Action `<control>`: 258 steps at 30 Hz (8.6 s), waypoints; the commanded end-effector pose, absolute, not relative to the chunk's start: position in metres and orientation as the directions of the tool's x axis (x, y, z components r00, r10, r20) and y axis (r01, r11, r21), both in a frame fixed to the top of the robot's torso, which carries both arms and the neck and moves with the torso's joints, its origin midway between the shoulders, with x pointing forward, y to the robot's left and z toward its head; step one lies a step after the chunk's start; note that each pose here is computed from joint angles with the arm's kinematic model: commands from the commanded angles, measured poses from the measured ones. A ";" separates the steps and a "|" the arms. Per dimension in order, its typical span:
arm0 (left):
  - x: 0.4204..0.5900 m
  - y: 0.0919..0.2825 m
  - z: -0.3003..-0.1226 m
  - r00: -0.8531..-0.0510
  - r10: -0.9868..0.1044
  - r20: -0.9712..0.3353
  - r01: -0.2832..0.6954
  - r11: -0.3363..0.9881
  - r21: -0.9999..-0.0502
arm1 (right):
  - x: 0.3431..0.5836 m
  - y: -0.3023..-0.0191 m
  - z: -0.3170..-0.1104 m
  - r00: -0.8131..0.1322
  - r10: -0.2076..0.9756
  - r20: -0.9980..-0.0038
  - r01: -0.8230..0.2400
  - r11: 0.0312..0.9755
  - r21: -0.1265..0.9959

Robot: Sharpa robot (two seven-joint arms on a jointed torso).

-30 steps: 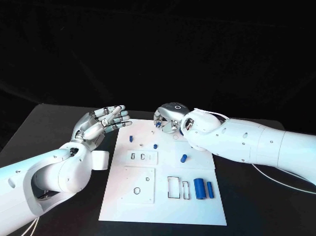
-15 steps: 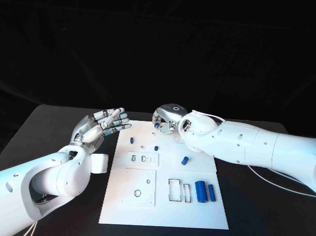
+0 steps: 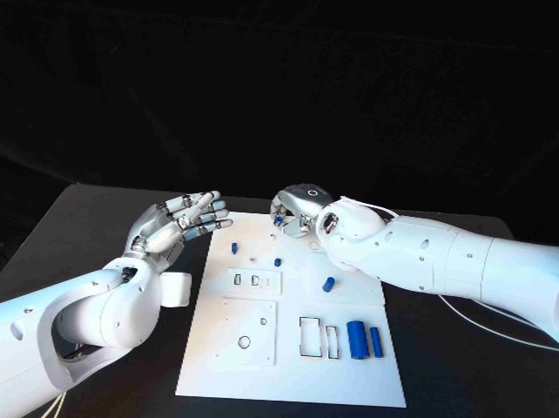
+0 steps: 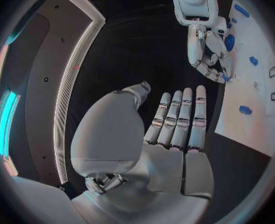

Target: Assemble the parts on the task board

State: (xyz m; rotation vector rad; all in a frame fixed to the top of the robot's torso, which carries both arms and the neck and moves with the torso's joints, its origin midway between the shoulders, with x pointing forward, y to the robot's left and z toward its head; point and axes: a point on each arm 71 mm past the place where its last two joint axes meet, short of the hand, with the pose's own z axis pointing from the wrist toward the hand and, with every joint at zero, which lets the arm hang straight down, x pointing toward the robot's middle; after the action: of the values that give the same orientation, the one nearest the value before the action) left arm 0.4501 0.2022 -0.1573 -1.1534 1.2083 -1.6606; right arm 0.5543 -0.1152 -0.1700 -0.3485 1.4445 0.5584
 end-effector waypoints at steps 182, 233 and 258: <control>0.459 0.206 -0.163 -0.313 -0.918 0.245 0.026 -0.266 -0.964 | 0.520 -0.218 -0.173 -0.006 0.217 -0.976 -0.334 0.920 0.206; 0.459 0.203 -0.163 -0.308 -0.920 0.243 0.032 -0.265 -0.964 | 0.520 -0.110 -0.178 -0.001 0.141 -0.990 -0.514 0.849 0.121; 0.460 0.206 -0.164 -0.302 -0.922 0.240 0.032 -0.262 -0.965 | 0.521 -0.107 -0.182 -0.036 0.151 -0.988 -0.515 0.844 0.148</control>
State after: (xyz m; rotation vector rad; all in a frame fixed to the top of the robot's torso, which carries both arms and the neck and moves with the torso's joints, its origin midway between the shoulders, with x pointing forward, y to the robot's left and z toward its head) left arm 0.4598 0.2072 -0.1652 -1.1908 1.2454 -1.6435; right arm 0.5235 -0.1085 -0.1772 -0.2852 1.4832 0.5422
